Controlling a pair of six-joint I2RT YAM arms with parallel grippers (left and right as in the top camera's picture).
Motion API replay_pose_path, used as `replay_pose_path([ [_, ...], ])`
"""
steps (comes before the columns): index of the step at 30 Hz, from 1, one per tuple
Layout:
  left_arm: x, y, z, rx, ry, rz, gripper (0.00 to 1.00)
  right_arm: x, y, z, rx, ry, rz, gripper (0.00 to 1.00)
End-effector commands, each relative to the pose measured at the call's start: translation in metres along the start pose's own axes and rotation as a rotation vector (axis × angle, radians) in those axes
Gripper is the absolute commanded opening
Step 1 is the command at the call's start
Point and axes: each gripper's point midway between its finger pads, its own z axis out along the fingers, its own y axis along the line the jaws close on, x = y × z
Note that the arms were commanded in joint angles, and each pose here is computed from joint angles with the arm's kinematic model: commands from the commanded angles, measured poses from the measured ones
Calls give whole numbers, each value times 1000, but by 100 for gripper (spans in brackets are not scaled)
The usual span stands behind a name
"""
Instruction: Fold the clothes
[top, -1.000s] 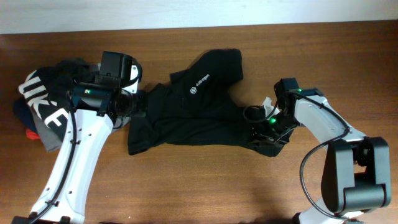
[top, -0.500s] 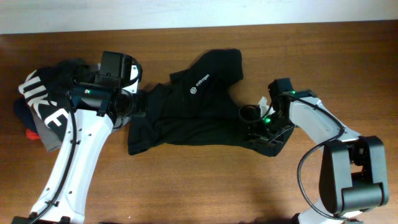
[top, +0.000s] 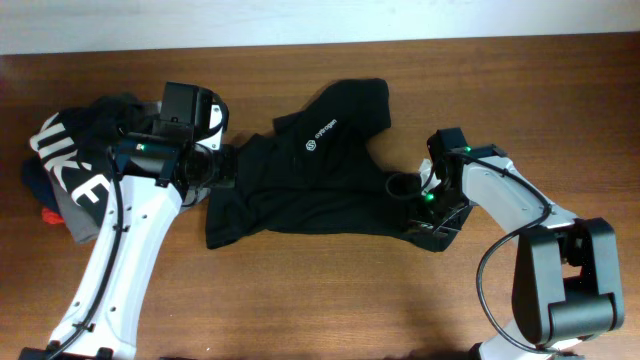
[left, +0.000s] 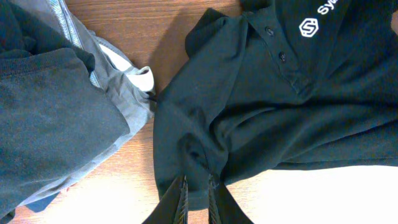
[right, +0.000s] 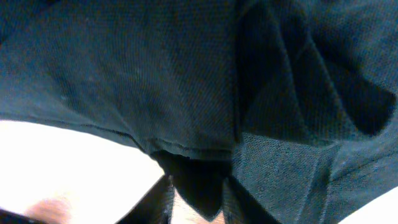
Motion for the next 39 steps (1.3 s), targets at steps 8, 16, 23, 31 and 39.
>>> replay_pose_path([
  [8,-5,2,-1,-10,-12,-3,13,5,6,4,24,6,-21,4],
  [16,-5,2,-1,-10,-11,-3,13,-6,-1,-48,11,-104,-5,4],
  [23,-6,2,-1,-10,-15,-3,13,1,-6,-81,37,-180,-24,7],
  [31,-9,1,-1,-8,-27,-3,14,12,4,-33,64,-77,-94,44],
  [39,-9,1,-1,-8,-27,-3,17,5,4,-10,107,-68,-127,49],
])
